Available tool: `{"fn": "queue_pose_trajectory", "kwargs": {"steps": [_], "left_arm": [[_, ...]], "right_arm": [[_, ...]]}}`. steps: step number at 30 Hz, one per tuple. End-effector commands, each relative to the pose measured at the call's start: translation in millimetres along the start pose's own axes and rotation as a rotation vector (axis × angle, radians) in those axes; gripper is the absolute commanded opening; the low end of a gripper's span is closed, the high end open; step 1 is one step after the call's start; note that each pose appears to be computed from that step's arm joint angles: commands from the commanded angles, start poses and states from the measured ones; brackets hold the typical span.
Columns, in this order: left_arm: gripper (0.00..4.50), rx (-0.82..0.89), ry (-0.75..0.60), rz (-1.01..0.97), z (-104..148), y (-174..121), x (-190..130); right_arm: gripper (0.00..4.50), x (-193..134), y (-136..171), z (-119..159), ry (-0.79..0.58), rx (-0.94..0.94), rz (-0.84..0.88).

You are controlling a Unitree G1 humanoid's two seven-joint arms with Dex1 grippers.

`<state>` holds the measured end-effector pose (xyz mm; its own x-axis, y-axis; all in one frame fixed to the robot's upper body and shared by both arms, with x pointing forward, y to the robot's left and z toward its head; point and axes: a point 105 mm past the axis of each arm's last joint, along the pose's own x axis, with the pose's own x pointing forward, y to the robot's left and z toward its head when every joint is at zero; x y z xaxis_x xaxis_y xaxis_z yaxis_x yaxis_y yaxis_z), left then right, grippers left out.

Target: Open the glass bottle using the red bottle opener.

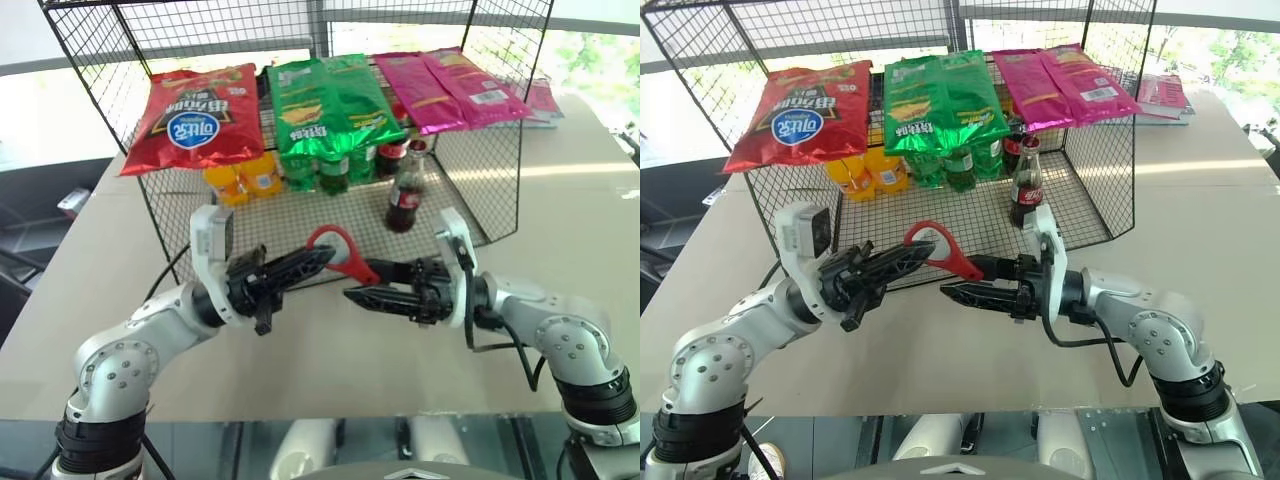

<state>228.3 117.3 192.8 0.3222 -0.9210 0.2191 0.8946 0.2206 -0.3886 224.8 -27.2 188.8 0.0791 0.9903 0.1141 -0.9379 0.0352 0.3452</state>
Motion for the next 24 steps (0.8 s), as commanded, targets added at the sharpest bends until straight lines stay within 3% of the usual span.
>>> {"fn": "queue_pose_trajectory", "kwargs": {"steps": [1, 3, 5, 7, 16, 17, 21, 24], "left_arm": [[0.00, 0.053, 0.023, -0.040, -0.4, -8.8, 2.9], [0.00, 0.071, 0.029, -0.043, -1.8, -8.8, 3.2], [0.00, 0.073, 0.012, -0.041, -0.8, -8.3, 3.8], [0.00, 0.078, -0.003, -0.038, 1.0, -7.5, 4.7], [0.00, 0.103, -0.017, -0.036, 2.4, -5.7, 5.3], [0.00, 0.104, -0.018, -0.035, 2.3, -5.5, 5.4], [0.00, 0.111, -0.025, -0.031, 2.8, -4.9, 5.6], [0.00, 0.112, -0.030, -0.034, 3.3, -5.0, 6.0]], "right_arm": [[2.56, 8.6, 8.7, 9.7, -0.011, -0.010, 0.057], [2.09, 11.8, 8.0, 13.6, -0.019, -0.001, 0.061], [0.99, 12.4, 9.4, 12.0, -0.001, 0.002, 0.070], [0.17, 11.8, 11.5, 8.1, 0.021, 0.008, 0.080], [0.02, 5.9, 7.6, -0.1, 0.071, -0.005, 0.058], [0.90, 5.3, 7.4, -0.3, 0.072, -0.005, 0.061], [2.68, 2.2, 10.3, -3.4, 0.091, -0.009, 0.078], [2.68, 0.0, 9.5, -6.8, 0.108, -0.007, 0.082]]}}
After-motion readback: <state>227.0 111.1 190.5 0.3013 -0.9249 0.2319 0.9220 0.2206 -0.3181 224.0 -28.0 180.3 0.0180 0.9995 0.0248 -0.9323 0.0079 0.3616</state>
